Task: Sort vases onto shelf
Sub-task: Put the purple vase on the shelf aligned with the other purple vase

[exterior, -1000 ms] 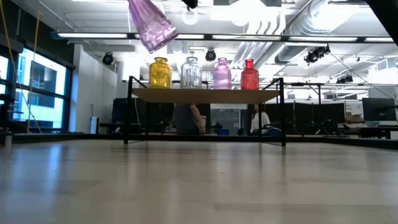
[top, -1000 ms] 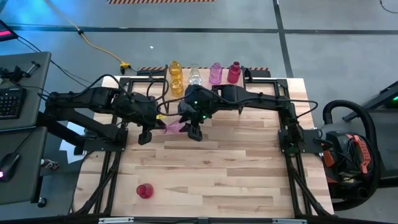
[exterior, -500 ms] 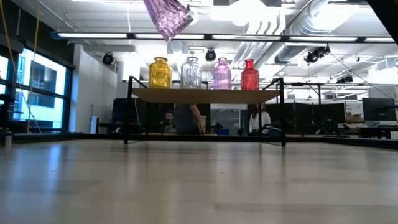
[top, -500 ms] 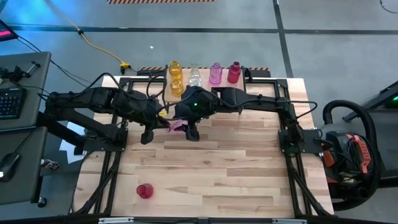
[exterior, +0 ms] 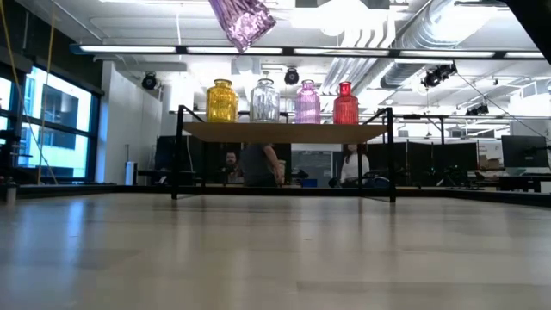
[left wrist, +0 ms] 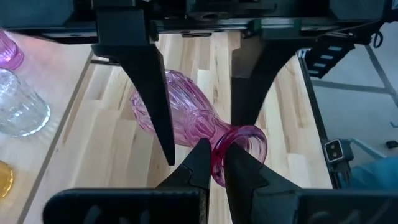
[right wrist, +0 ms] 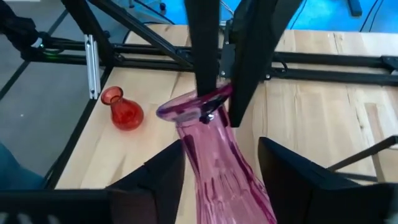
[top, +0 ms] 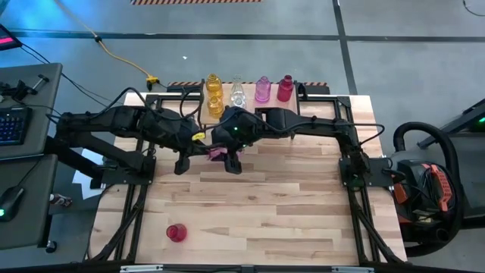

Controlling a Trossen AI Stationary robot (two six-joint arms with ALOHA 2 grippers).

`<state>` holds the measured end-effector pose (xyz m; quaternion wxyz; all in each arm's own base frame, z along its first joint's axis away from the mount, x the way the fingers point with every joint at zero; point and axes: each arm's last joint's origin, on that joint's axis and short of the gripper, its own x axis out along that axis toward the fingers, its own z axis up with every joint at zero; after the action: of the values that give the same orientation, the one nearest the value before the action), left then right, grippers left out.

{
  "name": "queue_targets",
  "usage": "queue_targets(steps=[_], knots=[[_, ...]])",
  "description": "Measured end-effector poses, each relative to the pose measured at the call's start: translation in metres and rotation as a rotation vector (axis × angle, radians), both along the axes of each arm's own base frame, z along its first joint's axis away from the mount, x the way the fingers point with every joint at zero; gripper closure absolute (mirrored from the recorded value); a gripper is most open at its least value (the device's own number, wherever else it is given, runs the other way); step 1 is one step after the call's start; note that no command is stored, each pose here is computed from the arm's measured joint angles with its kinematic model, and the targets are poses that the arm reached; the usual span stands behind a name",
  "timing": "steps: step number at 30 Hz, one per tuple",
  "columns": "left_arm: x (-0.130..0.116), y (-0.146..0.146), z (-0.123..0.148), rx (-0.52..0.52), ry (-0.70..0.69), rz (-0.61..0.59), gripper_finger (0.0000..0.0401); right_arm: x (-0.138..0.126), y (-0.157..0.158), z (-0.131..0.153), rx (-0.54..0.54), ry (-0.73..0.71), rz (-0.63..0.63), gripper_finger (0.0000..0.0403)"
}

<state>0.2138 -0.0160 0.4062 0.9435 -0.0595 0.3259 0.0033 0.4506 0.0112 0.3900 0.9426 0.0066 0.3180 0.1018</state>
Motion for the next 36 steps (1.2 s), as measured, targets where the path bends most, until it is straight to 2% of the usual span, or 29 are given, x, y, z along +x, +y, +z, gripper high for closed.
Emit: queue_targets(steps=[9, 21, 31, 36], knots=[[0.006, -0.001, -0.004, 0.001, 0.018, -0.013, 0.0387, -0.001, 0.001, -0.001, 0.035, 0.013, 0.033, 0.0324], [0.006, 0.0, -0.004, 0.002, 0.017, 0.012, 0.0341, -0.002, 0.002, -0.001, 0.099, 0.044, -0.026, 0.033], [0.004, 0.0, -0.002, 0.011, 0.011, 0.001, 0.032, -0.003, 0.006, -0.001, 0.056, 0.046, -0.067, 0.0331], [-0.003, 0.001, 0.016, 0.019, -0.04, 0.015, 0.0312, -0.01, 0.007, 0.007, 0.038, 0.064, -0.119, 0.0331]])
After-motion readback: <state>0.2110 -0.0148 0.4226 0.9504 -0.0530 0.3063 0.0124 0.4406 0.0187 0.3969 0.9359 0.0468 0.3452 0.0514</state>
